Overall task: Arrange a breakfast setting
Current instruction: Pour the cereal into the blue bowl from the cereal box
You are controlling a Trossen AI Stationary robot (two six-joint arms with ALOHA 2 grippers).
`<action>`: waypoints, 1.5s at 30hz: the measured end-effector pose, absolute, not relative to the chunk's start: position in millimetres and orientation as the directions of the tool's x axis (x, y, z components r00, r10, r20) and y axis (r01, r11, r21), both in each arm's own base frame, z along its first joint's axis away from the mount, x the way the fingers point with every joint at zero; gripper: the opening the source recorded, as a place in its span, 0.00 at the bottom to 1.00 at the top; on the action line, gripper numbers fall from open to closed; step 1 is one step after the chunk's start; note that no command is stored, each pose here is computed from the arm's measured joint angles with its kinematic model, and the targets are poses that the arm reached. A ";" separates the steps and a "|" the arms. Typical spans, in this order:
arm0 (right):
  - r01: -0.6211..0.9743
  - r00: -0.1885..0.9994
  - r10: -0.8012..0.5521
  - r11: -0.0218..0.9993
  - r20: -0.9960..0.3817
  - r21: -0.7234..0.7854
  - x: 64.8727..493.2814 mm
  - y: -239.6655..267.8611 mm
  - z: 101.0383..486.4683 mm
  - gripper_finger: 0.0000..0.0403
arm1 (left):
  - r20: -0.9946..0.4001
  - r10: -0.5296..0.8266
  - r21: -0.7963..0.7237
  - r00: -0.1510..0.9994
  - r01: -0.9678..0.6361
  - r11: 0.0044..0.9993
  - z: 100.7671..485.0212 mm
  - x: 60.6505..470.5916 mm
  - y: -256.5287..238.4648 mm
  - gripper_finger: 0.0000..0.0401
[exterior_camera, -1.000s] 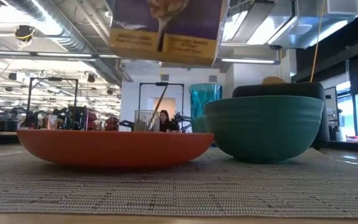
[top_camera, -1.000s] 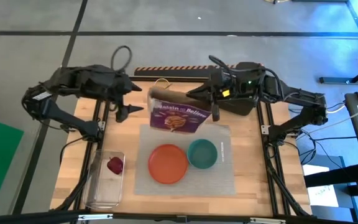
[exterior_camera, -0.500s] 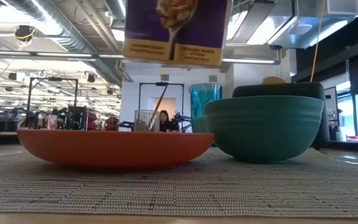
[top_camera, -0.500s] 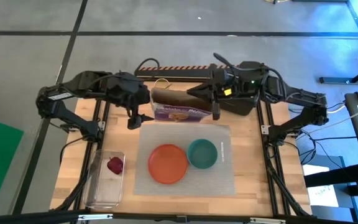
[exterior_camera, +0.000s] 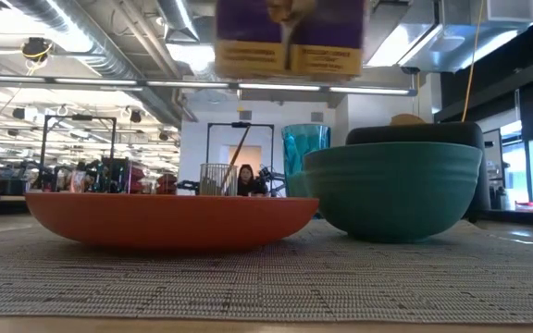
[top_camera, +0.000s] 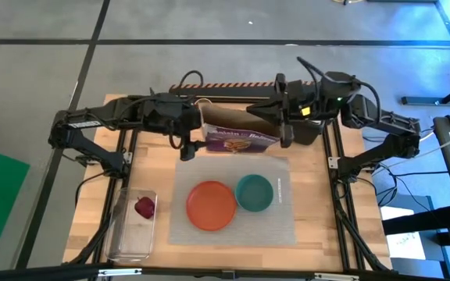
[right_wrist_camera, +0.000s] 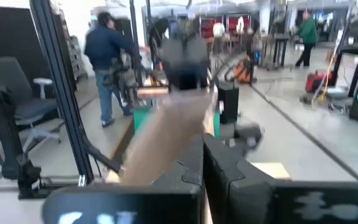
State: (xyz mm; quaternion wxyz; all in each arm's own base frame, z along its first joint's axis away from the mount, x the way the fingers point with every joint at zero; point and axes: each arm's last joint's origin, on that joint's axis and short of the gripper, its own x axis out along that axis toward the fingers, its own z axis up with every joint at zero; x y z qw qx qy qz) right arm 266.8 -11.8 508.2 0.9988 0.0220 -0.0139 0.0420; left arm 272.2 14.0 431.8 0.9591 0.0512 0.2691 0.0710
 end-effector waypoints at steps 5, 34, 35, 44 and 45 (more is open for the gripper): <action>-0.092 0.995 0.091 0.995 0.039 0.041 262.6 -11.3 511.0 0.00 | -0.477 0.158 0.142 0.865 -0.101 0.985 432.1 275.6 12.7 0.61; 0.412 0.724 -0.259 0.906 -0.639 0.099 259.6 -21.7 433.1 0.61 | -0.485 0.212 0.135 0.848 -0.167 0.977 431.1 274.5 17.1 0.17; 0.425 0.698 -0.258 0.900 -0.667 0.097 257.8 -21.6 429.8 0.67 | -0.492 0.212 0.136 0.844 -0.166 0.977 430.4 274.0 17.1 0.17; 0.468 0.637 -0.279 0.881 -0.719 0.072 211.7 -2.0 438.5 0.79 | -0.671 0.270 0.138 0.690 -0.241 0.961 407.5 261.6 26.1 0.20; 0.462 0.645 -0.267 0.883 -0.716 0.087 206.6 1.6 440.5 0.79 | -0.683 0.274 0.134 0.677 -0.253 0.958 402.4 260.6 28.1 0.22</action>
